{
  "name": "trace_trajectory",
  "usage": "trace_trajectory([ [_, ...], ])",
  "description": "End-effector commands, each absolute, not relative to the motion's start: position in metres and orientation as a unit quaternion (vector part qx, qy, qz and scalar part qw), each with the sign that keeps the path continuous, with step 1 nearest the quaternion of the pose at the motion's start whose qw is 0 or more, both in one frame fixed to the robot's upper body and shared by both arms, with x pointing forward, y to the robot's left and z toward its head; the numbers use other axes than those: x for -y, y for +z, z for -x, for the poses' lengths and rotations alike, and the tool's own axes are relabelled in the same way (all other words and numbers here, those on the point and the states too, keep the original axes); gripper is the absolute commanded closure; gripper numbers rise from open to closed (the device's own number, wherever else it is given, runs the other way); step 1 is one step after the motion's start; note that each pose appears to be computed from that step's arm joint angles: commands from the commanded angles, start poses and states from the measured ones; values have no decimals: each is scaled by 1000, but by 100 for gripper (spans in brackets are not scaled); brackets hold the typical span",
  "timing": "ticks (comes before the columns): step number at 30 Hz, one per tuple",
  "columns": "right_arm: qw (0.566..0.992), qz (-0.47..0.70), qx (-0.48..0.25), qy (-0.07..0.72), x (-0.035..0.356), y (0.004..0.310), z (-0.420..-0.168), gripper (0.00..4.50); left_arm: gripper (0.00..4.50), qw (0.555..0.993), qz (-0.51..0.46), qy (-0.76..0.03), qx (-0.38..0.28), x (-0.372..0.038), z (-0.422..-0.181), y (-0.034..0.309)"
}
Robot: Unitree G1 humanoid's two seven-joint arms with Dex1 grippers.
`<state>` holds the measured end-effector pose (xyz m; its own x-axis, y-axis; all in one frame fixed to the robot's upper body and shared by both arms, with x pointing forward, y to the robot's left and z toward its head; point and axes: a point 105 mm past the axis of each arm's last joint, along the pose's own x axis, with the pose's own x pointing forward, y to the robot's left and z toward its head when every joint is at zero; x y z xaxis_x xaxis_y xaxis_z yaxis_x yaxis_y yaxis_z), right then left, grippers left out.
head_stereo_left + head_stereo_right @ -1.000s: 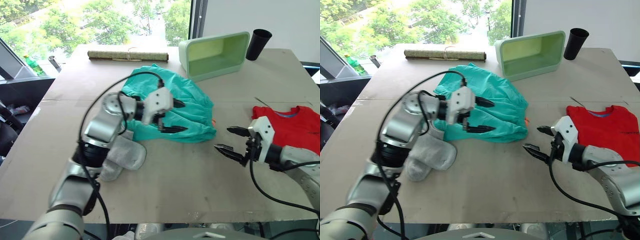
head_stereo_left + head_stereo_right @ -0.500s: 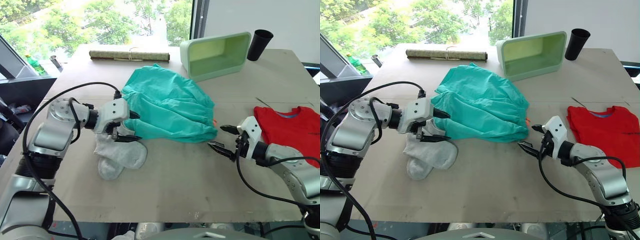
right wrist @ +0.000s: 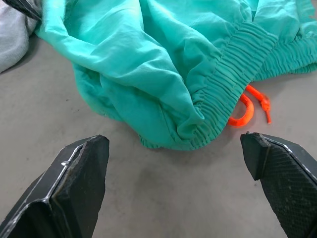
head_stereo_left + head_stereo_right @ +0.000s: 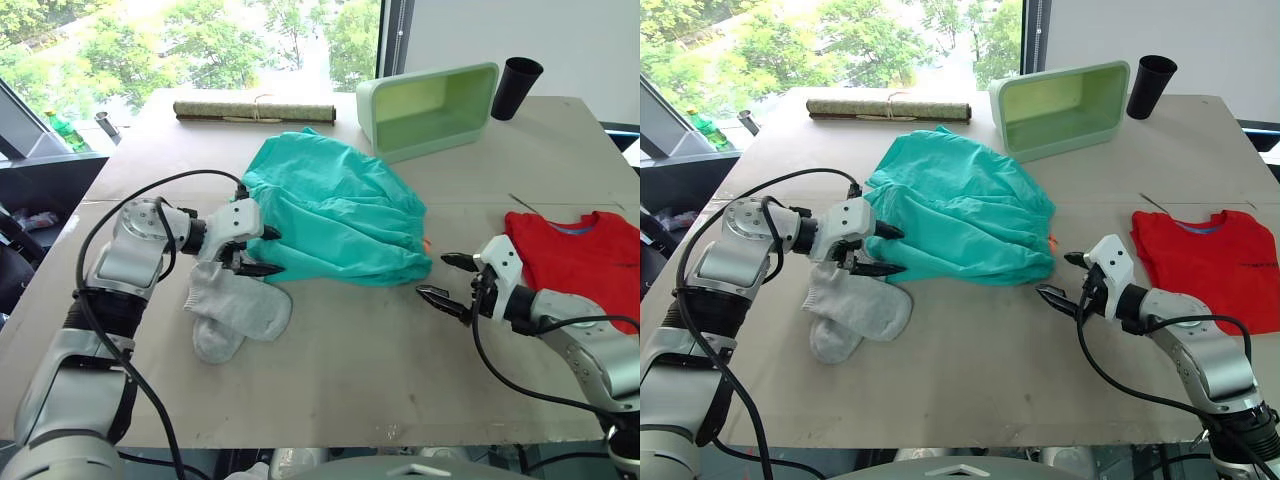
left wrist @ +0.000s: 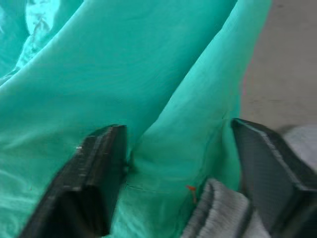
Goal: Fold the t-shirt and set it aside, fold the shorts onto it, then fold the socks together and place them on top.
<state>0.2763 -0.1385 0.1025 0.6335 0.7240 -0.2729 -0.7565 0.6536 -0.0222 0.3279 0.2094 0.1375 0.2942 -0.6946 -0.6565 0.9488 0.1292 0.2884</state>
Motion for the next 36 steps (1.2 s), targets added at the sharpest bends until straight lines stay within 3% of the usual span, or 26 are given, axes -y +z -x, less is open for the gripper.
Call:
trace_trajectory([
  [1,908,51,-105,402,137,110,-280,0,293,737,-347,-554,-172,-216,-331,153],
  [4,908,21,-107,405,129,107,-284,0,444,756,-347,-535,-147,-219,-340,172],
  [11,907,-34,-108,406,114,102,-295,0,444,791,-330,-507,-91,-223,-344,220],
  [24,903,-43,-98,416,105,99,-301,0,444,826,-340,-441,-89,-258,-347,241],
  [25,903,-49,-93,417,103,102,-302,41,450,826,-340,-440,-91,-259,-347,240],
  [27,899,-52,-90,426,99,104,-300,76,450,825,-338,-443,-95,-260,-346,237],
  [34,893,-56,-62,442,95,115,-298,423,450,827,-337,-439,-99,-266,-349,232],
  [36,895,-52,-55,439,98,118,-298,446,450,828,-338,-437,-101,-268,-350,231],
])
